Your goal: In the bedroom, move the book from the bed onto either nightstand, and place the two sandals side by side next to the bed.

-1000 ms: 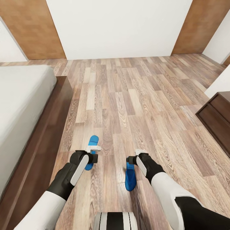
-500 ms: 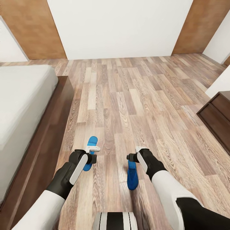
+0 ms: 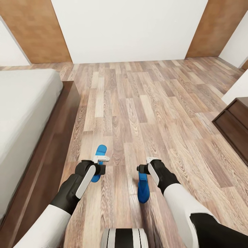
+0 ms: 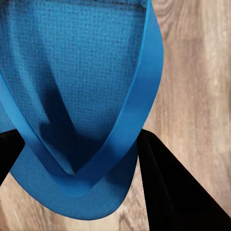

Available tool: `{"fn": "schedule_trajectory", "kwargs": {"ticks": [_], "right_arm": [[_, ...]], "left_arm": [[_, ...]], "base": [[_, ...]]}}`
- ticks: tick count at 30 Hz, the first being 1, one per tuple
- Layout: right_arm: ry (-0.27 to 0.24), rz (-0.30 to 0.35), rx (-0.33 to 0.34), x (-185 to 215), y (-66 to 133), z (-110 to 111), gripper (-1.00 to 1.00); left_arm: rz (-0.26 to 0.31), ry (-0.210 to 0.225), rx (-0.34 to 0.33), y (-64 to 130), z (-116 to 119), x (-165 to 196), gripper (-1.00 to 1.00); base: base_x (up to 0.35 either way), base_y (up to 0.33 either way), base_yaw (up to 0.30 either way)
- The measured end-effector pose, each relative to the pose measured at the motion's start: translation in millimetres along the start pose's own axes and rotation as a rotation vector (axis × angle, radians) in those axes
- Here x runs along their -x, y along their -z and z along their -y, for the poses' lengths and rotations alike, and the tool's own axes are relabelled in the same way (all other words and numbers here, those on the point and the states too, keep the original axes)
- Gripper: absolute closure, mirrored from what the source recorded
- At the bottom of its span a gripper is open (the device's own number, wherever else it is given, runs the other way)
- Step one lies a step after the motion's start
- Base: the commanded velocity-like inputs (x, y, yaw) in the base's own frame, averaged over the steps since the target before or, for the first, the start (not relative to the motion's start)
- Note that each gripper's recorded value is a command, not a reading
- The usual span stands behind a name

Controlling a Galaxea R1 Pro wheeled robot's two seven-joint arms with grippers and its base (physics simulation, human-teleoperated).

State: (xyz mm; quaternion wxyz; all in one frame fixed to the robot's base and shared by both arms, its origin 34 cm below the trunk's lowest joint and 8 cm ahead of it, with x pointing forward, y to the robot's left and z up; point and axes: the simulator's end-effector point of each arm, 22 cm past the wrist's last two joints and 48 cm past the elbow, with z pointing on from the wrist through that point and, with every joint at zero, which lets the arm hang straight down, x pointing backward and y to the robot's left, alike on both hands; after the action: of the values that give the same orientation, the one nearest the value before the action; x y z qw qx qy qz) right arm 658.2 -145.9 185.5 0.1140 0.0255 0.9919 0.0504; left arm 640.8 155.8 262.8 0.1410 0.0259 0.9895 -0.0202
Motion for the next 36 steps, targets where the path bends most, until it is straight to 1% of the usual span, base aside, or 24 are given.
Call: {"fn": "schedule_trajectory", "kwargs": {"ticks": [14, 19, 25, 27, 28, 31, 36], "right_arm": [[-0.007, -0.052, -0.002, -24.0, -28.1, 4.2, -1.00], [-0.010, -0.056, -0.004, -31.0, -38.6, 5.7, -1.00], [-0.020, -0.011, -0.007, -30.7, -51.8, 8.2, -1.00], [-0.025, 0.015, -0.009, -29.3, -56.2, 9.2, -1.00], [-0.030, 0.048, -0.010, -25.5, -58.6, 10.1, -1.00], [-0.035, 0.086, -0.013, -24.8, -64.8, 11.9, -1.00], [-0.039, 0.099, -0.018, -32.6, -75.1, 14.7, -1.00]], "left_arm": [[-0.048, 0.000, -0.003, -26.1, -1.2, -16.8, 1.00], [-0.068, 0.001, -0.006, -35.6, 0.0, -24.9, 1.00], [-0.092, 0.003, -0.009, -46.9, 0.8, -35.2, 1.00], [-0.099, 0.004, -0.010, -50.4, 1.6, -38.2, 1.00], [-0.100, 0.005, -0.013, -51.7, 2.7, -38.8, 1.00], [-0.100, 0.006, -0.017, -54.9, 3.8, -39.5, 1.00], [-0.080, 0.009, -0.026, -56.1, 5.5, -34.0, 1.00]], "base": [[0.000, 0.000, 0.000], [0.000, 0.000, 0.000], [0.000, 0.000, 0.000], [0.000, 0.000, 0.000], [0.000, 0.000, 0.000], [0.000, 0.000, 0.000], [0.000, 0.000, 0.000]]}}
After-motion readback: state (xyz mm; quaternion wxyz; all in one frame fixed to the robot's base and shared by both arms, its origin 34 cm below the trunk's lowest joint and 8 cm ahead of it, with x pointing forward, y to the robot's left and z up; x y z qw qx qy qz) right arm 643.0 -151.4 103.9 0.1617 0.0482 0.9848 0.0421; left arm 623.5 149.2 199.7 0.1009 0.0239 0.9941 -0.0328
